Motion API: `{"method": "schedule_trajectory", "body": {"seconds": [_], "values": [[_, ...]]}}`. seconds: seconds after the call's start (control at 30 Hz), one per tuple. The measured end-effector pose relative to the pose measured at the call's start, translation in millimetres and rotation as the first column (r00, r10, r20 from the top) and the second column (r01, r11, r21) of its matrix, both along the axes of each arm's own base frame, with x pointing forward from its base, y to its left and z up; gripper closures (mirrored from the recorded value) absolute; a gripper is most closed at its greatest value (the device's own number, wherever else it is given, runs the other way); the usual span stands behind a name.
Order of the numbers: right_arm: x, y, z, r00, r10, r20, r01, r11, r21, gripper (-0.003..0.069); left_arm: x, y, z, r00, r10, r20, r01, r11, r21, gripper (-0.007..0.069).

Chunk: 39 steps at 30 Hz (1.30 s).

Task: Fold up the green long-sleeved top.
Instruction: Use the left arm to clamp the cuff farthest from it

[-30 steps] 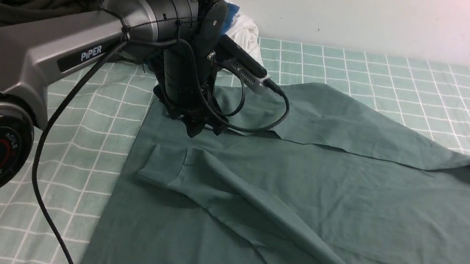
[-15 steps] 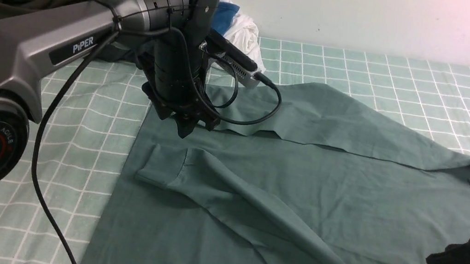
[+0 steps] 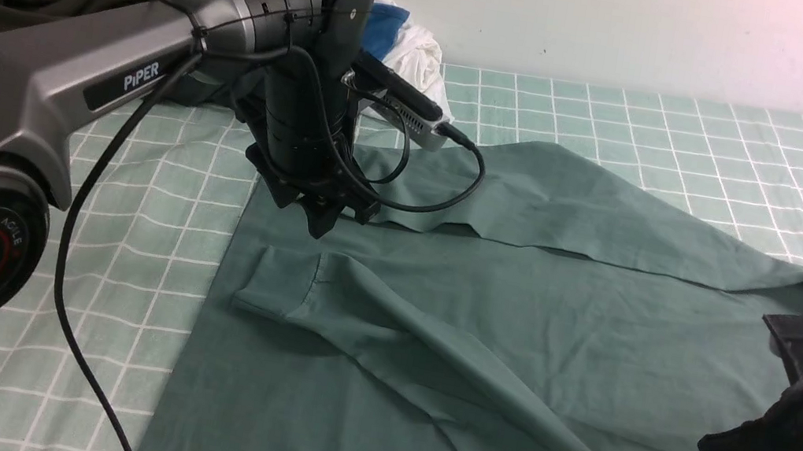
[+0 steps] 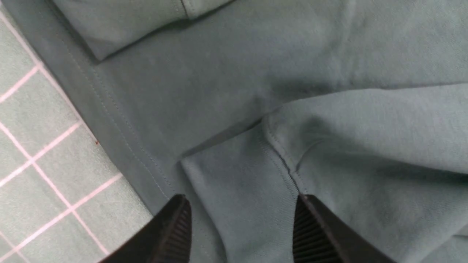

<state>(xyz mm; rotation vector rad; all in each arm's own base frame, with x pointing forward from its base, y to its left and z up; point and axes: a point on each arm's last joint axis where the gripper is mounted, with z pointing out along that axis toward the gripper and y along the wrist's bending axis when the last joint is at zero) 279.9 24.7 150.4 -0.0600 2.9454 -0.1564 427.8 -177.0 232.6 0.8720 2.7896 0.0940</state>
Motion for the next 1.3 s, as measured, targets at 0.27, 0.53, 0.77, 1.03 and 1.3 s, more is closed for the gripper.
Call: {"method": "schedule_trajectory", "body": {"seconds": [0.27,0.53,0.77,1.03,1.3], "values": [[-5.6,-3.5,8.9,1.000,0.021,-0.003,-0.021,0.999,-0.036,0.0669,0.0,-0.1,0.0,1.000,0.000,0.000,0.000,1.000,-0.001,0.0268],[-11.2,-14.9,29.0,0.999,-0.003,0.040,0.007,0.996,-0.087,0.0673,-0.1,0.0,0.0,1.000,0.000,-0.001,0.000,1.000,0.000,0.0268],[-9.6,-21.9,29.3,0.997,-0.043,0.059,0.047,0.996,-0.076,0.0673,10.6,9.2,1.3,0.995,0.097,0.038,-0.092,0.991,-0.101,0.0268],[-8.3,-17.5,28.7,0.996,-0.044,0.072,0.046,0.999,-0.025,0.0673,49.5,49.1,-20.1,0.935,0.345,0.085,-0.302,0.898,-0.320,0.0268],[-6.0,-16.1,29.2,0.994,-0.041,0.098,0.042,0.999,-0.009,0.0673,71.0,63.9,-65.5,0.909,0.408,0.089,-0.353,0.865,-0.358,0.0268]]}}
